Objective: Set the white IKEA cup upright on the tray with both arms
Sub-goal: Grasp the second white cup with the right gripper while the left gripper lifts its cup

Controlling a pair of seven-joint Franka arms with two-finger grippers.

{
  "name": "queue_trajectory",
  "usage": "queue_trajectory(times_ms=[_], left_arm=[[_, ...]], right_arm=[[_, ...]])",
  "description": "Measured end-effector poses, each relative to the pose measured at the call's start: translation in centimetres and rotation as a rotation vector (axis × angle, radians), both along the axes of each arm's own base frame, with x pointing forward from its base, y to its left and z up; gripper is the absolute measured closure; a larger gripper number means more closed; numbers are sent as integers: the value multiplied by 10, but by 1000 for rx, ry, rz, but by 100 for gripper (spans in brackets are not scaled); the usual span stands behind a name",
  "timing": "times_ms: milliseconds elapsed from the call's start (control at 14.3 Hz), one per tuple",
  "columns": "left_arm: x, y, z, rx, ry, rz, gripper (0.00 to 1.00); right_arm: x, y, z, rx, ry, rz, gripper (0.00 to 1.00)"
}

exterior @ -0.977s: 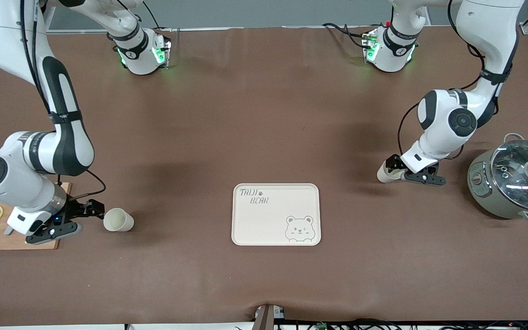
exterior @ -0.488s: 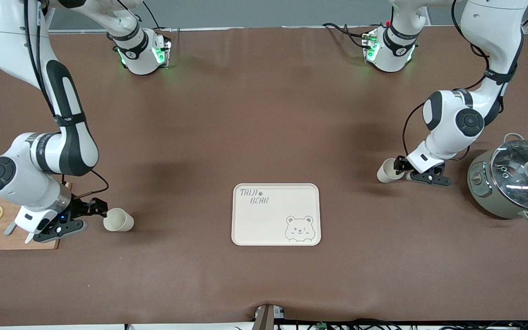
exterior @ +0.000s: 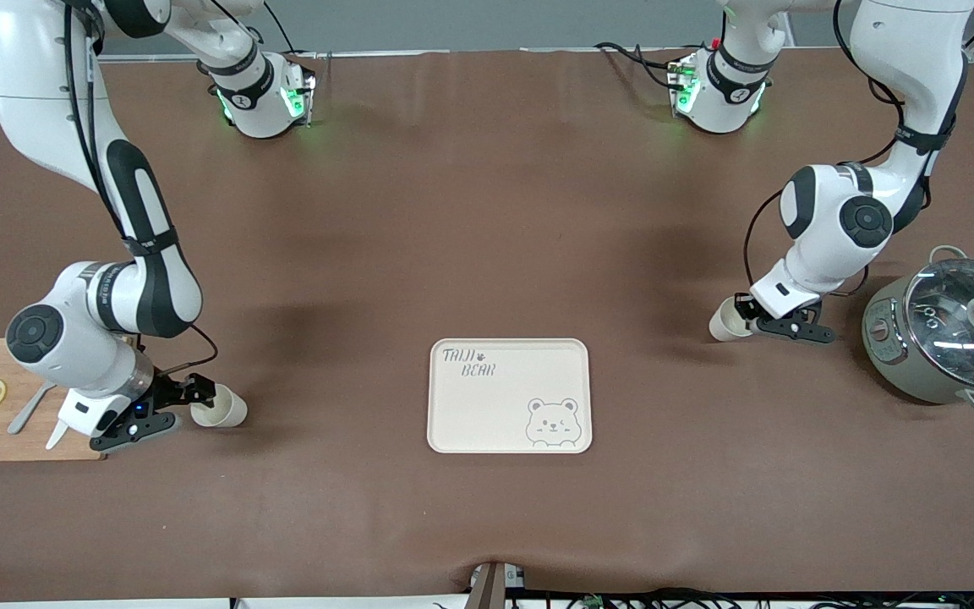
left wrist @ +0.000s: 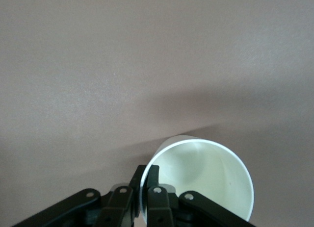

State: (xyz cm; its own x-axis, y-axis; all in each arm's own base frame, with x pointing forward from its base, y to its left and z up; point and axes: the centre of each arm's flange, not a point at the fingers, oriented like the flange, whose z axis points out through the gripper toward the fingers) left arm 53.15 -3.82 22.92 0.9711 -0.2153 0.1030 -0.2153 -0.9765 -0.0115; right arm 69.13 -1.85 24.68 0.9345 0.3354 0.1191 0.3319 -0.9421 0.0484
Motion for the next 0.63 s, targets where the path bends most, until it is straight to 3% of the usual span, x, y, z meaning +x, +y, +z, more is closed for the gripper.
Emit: queue_trajectory(times_ms=[349,628], left_arm=[[13,-28,17,-22,-31,105,96],[37,-103,64,-21,47,199,96]], right_arm=[[0,2,-9,-2,-5,5,0],[0,8,-21,0,-15,14,0]])
